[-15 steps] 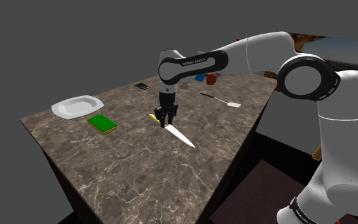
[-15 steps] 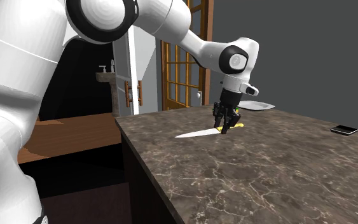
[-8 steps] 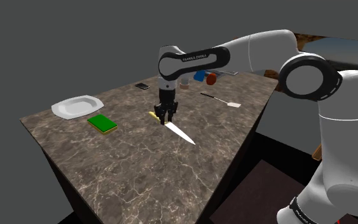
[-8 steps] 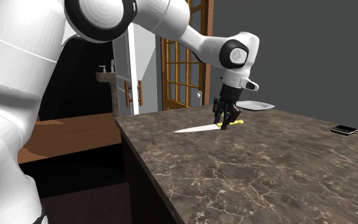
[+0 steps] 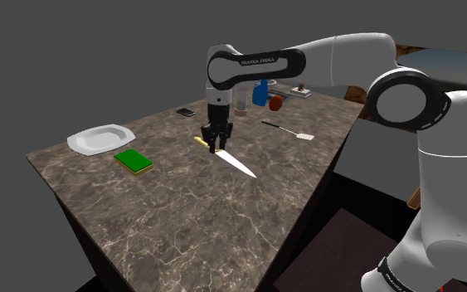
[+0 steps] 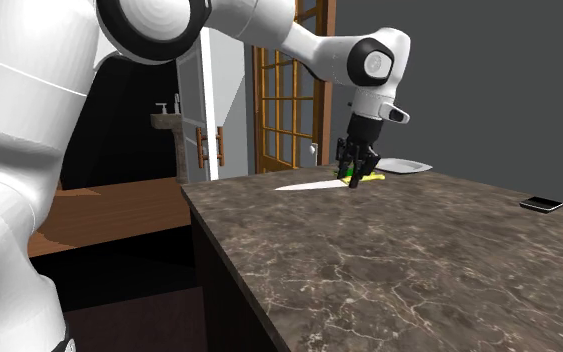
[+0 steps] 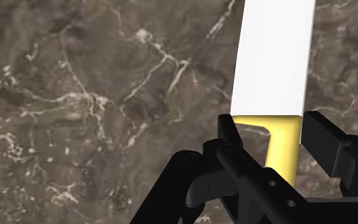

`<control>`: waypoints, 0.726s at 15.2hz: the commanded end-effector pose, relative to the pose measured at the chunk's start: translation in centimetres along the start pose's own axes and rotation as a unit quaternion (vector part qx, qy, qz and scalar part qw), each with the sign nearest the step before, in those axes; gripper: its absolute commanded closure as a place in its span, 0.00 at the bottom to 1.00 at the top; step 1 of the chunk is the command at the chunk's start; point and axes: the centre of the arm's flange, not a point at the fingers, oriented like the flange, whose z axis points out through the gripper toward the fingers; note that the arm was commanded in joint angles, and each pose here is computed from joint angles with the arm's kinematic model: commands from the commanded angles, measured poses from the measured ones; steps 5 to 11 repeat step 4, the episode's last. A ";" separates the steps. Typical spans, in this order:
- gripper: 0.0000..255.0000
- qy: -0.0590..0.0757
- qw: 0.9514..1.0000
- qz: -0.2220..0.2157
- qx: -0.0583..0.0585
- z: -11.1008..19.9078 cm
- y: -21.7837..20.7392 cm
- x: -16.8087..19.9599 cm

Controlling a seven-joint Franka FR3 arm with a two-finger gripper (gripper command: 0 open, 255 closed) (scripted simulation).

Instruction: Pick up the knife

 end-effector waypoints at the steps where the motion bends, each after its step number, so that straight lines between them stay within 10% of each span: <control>1: 1.00 0.000 1.000 0.000 0.000 -1.0 -0.1 -0.2; 11: 1.00 0.000 1.000 0.000 0.000 -1.6 -0.2 -0.3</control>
